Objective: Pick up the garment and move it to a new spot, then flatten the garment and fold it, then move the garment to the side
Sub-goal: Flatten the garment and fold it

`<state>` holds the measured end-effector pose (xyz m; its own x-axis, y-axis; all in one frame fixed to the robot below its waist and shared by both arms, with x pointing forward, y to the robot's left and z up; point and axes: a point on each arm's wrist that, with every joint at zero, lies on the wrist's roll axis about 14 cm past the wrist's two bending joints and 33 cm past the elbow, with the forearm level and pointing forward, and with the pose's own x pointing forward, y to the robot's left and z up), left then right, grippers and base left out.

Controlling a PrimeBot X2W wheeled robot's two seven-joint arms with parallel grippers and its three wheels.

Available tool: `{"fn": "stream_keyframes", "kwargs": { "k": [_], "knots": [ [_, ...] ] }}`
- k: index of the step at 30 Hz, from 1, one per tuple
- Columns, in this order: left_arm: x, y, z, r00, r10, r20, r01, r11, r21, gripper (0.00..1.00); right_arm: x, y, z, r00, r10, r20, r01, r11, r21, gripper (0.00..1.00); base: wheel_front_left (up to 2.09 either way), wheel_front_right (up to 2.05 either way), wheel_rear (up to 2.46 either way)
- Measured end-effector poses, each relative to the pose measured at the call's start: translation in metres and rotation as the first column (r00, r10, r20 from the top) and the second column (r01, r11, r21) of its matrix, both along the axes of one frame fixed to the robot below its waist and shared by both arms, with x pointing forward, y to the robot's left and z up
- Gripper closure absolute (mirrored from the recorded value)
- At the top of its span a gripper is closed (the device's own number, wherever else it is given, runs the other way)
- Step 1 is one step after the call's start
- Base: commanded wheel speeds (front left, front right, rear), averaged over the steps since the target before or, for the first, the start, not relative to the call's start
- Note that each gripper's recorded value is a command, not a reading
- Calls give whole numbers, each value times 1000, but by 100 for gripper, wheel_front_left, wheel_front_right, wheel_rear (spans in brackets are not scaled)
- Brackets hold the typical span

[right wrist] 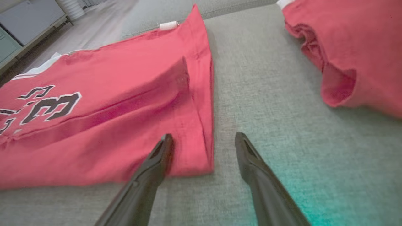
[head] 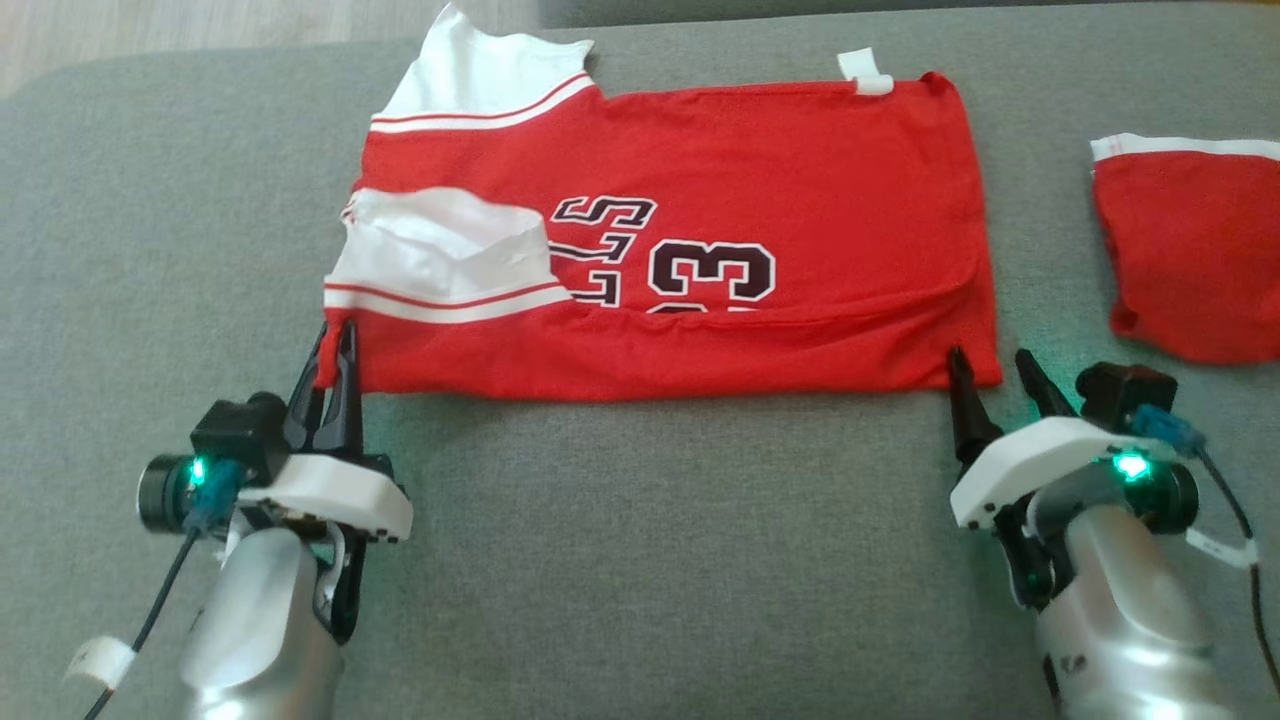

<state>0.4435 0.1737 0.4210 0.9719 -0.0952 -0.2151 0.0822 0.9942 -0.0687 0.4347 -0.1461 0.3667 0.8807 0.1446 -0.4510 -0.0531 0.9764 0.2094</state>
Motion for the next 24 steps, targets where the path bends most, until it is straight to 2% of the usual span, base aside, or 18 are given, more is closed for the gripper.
{"fn": "stream_keyframes", "kwargs": {
  "k": [7,8,9,10,24],
  "knots": [
    [-3,-4,-1,1000,-16,-1,16,1000,6,100,21,18,-4,998,39,-39,-38,999,33,0,0,0,0],
    [-3,-4,-1,1000,-16,-1,16,1000,6,100,21,18,-4,998,39,-39,-38,999,33,20,0,0,0],
    [-3,-3,-2,1000,-13,-4,13,1000,7,100,22,20,-4,998,45,-36,-43,998,34,78,0,0,0],
    [-3,-2,-3,1000,-12,-7,12,1000,7,100,23,21,-4,999,47,-28,-46,998,34,100,0,0,0],
    [-15,-7,-12,999,-31,-45,32,999,18,100,18,-2,20,994,45,104,-36,995,-94,100,0,0,0]
  ]
}}
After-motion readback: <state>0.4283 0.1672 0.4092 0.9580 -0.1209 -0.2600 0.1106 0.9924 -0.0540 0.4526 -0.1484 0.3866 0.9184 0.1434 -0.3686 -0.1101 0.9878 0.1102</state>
